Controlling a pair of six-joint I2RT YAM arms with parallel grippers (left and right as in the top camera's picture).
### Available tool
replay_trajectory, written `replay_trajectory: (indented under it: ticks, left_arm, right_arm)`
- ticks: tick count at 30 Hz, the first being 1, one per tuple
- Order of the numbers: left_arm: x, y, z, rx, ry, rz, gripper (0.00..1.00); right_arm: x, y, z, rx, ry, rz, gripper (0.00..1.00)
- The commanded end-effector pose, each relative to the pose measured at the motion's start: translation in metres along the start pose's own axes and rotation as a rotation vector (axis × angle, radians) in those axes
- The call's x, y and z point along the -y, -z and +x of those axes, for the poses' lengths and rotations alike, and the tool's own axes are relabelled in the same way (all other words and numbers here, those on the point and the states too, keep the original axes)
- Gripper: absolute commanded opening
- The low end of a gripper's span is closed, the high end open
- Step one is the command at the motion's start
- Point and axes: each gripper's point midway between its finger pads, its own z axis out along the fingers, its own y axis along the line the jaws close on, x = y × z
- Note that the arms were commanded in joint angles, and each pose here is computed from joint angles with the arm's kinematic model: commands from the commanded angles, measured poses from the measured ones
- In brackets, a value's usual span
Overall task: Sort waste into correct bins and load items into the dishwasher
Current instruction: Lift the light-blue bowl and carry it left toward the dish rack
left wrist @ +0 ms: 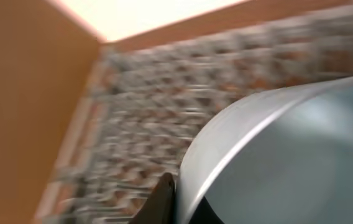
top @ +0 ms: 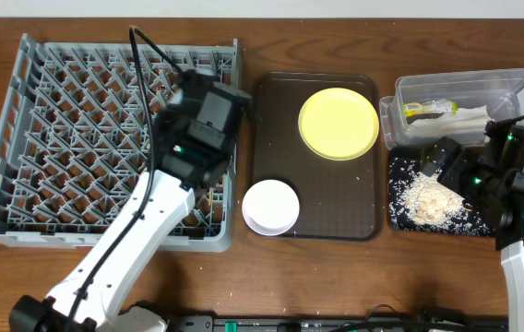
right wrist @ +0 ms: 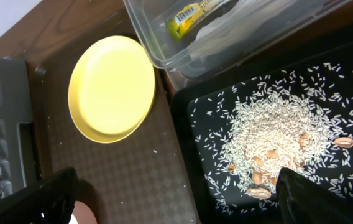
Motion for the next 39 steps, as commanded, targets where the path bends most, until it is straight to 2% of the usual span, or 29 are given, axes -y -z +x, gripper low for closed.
replay_trajectory:
  ticks: [1,9,15,30,32,33,35,39]
  left_arm:
    - [-0.043,-0.009,-0.001,-0.005,-0.043,-0.287,0.07]
    - [-0.017,-0.043,0.014,-0.072,-0.156,-0.360,0.07]
    - [-0.009,-0.059,0.026,-0.103,-0.286,-0.503,0.07]
    - [0.042,-0.050,0.034,-0.079,-0.375,-0.367,0.08]
    - [0.044,-0.049,0.034,-0.077,-0.378,-0.364,0.12]
    - [0.044,-0.049,0.034,-0.077,-0.377,-0.363,0.22]
    - [0.048,-0.050,0.039,-0.091,-0.364,-0.332,0.32]
    - [0.074,-0.053,0.067,-0.197,-0.337,-0.130,0.34]
  right_arm:
    - [-0.002,0.003,-0.004,0.012,0.004,-0.006,0.99]
    - [-0.002,0.003,-0.004,0.012,0.004,-0.006,0.99]
    - [-0.002,0.003,-0.004,0.012,0.004,-0.006,0.99]
    - [-0.002,0.003,-0.004,0.012,0.004,-0.006,0.99]
    - [-0.002,0.003,-0.004,0.012,0.004,-0.006,0.99]
    - [-0.002,0.003,-0.004,0.012,0.004,-0.006,0.99]
    - [-0.002,0.003,-0.004,0.012,0.004,-0.006,0.99]
    - [-0.002,0.003,-0.004,0.012,0.004,-0.006,0.99]
